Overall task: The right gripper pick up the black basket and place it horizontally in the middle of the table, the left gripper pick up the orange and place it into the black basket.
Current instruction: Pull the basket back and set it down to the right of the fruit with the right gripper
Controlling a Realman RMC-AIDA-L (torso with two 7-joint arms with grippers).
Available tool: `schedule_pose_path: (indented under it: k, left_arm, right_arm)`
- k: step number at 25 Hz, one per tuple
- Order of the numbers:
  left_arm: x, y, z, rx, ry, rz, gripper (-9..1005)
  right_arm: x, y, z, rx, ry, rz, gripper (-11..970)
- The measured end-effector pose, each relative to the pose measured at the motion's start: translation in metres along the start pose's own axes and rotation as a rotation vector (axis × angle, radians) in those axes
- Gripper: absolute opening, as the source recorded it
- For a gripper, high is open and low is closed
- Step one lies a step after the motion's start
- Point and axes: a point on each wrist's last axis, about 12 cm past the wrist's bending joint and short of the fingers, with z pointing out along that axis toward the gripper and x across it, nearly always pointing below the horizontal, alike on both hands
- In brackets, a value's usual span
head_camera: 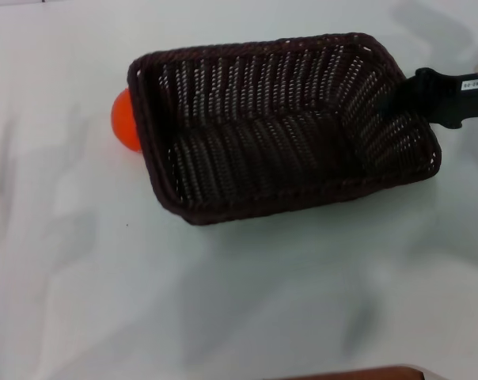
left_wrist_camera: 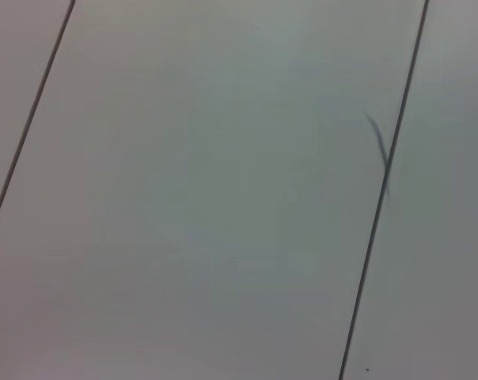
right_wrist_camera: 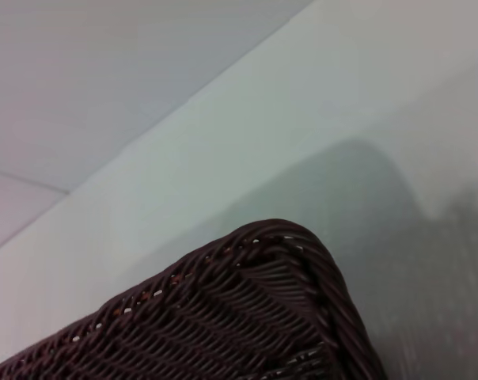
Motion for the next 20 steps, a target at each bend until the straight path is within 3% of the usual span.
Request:
schedule_pose_path:
  k: [8,20]
  left_arm:
    - [0.0017,-0.0033,0.0003,0.015,0.009,-0.006,813]
    - [0.0022,-0.0046,-0.0005,0.027,0.014,-0.020,812]
  right_arm:
    - [0.0001,0.0049,-0.0024,-0.006,0.022,0.020,200]
    - [0.0031,0.0001,-0.0038,0.002,0.016,-0.003,213]
